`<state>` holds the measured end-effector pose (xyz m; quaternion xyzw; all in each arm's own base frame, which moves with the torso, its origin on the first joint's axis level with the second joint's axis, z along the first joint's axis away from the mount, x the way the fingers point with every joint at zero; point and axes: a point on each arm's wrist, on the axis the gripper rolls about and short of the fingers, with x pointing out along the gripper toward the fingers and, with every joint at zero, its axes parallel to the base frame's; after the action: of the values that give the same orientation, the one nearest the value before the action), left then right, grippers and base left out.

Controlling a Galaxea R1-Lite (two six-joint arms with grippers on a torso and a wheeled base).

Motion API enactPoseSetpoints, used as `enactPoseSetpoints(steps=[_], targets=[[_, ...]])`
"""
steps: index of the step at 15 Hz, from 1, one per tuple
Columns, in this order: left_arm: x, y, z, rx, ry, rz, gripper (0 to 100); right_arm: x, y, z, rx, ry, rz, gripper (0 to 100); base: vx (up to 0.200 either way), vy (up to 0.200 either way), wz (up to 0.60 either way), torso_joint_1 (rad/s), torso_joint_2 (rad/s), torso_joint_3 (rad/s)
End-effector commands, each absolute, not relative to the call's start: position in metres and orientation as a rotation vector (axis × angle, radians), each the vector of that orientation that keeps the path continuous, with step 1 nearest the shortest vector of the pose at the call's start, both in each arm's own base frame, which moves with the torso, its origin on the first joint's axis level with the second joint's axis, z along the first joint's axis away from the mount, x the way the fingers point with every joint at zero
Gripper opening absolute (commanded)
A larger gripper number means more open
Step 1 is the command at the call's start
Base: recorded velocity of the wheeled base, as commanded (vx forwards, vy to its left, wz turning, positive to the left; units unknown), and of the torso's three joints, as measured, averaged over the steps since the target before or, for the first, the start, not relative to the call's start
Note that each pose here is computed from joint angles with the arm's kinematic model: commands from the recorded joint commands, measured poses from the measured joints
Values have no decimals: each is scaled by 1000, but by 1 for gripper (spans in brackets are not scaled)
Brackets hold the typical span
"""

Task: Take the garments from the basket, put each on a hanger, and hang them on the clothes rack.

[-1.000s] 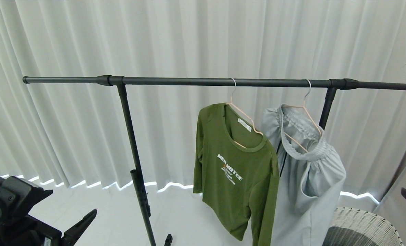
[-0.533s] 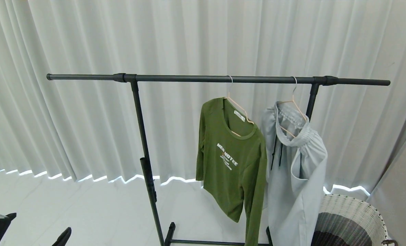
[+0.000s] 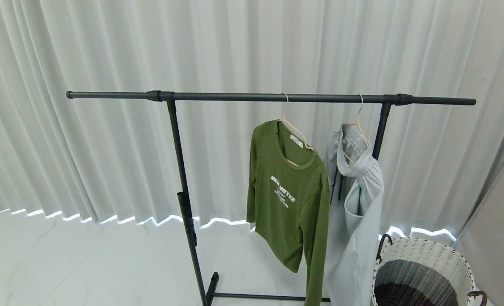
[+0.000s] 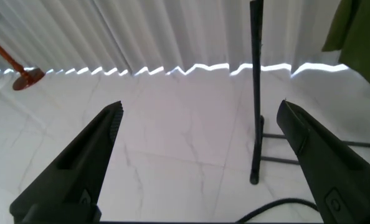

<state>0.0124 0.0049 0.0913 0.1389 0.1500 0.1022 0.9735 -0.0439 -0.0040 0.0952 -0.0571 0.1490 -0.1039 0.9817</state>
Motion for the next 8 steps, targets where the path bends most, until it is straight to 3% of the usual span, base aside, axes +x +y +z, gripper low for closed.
enactPoseSetpoints(steps=[1, 2, 8], targets=[[-14, 3, 83, 244, 116, 246, 100, -49, -5, 91, -114, 246, -236, 100, 0, 0, 0, 0, 0, 0], [-17, 3, 82, 230, 74, 250, 100, -50, -6, 92, -125, 247, -285, 100, 0, 0, 0, 0, 0, 0], [-17, 3, 81, 172, 72, 244, 100, -50, -7, 92, -112, 245, -306, 100, 0, 0, 0, 0, 0, 0]])
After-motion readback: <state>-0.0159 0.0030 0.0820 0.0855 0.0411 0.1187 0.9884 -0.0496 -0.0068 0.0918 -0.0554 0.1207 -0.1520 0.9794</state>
